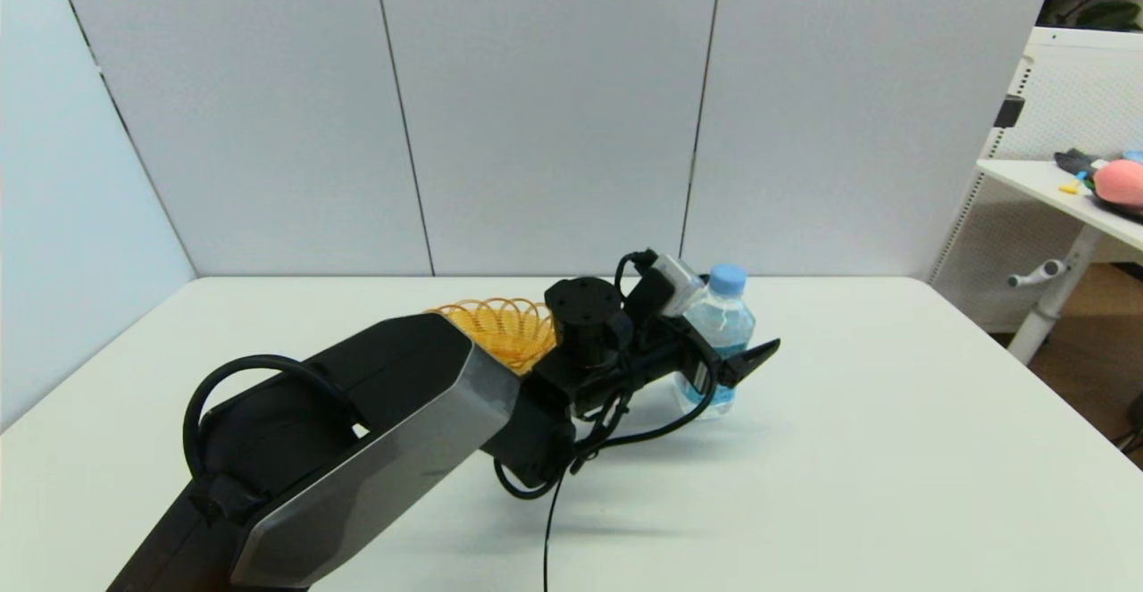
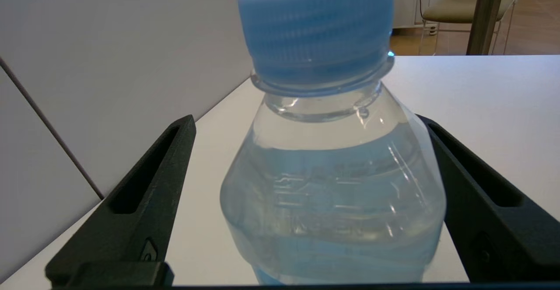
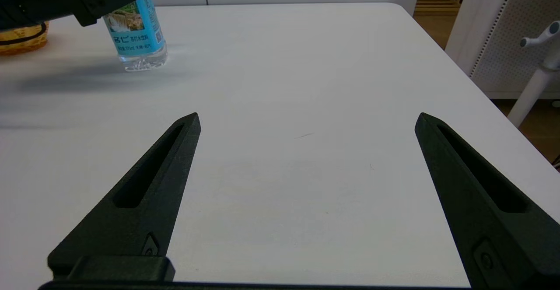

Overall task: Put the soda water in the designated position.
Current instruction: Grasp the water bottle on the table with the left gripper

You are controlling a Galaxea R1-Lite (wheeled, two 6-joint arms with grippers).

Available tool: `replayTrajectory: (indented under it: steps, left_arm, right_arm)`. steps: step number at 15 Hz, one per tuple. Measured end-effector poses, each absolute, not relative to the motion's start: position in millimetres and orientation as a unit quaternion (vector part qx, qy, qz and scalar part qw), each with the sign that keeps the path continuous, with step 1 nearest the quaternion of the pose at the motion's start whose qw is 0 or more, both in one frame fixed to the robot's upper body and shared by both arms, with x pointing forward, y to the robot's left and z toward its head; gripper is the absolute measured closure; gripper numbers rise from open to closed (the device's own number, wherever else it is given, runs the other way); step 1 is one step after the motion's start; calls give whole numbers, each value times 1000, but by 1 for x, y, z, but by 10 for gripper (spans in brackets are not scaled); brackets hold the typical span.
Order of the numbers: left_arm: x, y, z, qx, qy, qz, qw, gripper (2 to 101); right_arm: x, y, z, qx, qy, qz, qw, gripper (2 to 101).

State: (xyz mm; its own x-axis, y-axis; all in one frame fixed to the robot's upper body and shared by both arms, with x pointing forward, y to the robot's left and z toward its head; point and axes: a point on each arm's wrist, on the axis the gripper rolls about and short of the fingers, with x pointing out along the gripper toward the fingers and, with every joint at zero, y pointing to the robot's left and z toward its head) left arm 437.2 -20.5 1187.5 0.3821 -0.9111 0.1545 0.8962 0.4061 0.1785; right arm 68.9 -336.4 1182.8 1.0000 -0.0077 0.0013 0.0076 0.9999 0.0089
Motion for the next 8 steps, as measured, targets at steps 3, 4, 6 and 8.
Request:
replayTrajectory:
  steps: [3, 4, 6, 8]
  left_arm:
    - [437, -21, 1186, 32, -114, -544, 830, 54]
    - [437, -21, 1186, 32, -114, -544, 830, 54]
    - [436, -21, 1185, 31, -112, -546, 830, 114]
    - [436, -22, 1185, 32, -112, -546, 830, 311]
  right_arm:
    - [69, -336, 1183, 5, -1, -4, 1000, 52]
    - [69, -336, 1183, 5, -1, -4, 1000, 52]
    - [69, -336, 1183, 5, -1, -4, 1000, 52]
    - [69, -336, 1183, 4, -1, -4, 1000, 52]
